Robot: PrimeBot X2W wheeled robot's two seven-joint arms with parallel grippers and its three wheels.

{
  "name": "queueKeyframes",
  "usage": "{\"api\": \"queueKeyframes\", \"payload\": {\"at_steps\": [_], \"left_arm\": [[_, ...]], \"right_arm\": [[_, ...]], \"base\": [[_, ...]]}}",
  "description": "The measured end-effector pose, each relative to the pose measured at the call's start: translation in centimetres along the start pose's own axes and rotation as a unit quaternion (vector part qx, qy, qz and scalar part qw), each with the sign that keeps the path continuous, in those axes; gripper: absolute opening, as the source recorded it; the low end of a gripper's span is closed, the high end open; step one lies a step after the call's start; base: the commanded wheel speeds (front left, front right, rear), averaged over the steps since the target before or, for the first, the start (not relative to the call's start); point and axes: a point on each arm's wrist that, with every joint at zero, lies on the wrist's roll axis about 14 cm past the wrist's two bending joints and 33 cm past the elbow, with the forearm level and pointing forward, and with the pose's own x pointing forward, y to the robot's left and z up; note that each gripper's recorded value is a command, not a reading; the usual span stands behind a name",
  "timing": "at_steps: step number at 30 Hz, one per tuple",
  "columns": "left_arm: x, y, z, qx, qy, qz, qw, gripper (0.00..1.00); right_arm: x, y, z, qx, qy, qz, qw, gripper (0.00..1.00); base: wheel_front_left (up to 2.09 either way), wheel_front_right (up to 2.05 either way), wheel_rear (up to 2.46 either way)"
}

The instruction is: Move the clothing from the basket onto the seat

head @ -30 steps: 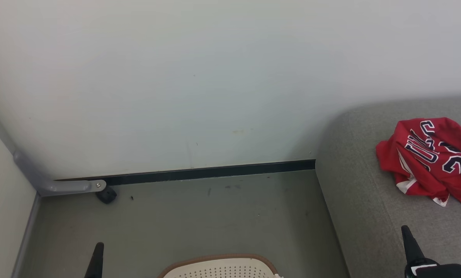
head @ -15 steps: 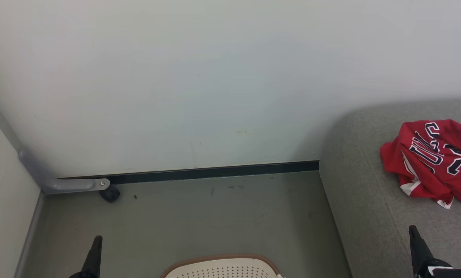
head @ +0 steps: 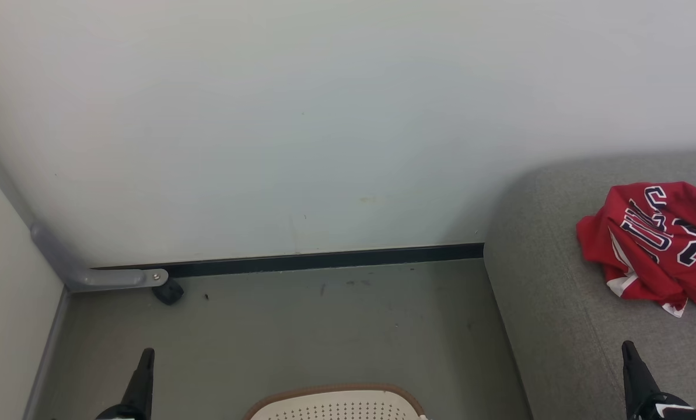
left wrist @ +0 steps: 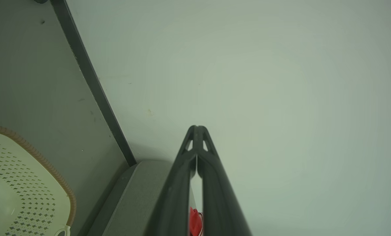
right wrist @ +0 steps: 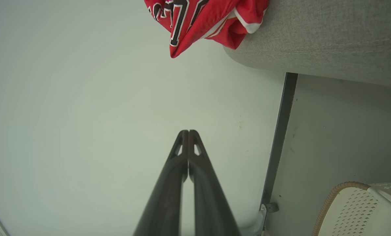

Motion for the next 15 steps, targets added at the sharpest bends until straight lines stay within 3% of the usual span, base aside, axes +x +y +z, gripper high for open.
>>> {"api": "queueKeyframes", "payload": {"at_steps": [15], "left_arm": [[0.00,0.00,-0.02,-0.001,0.000,0.000,1.000,0.00]], "right_arm": [[0.00,0.00,-0.01,0.000,0.000,0.000,1.000,0.00]], "base": [[0.00,0.00,0.00]]}}
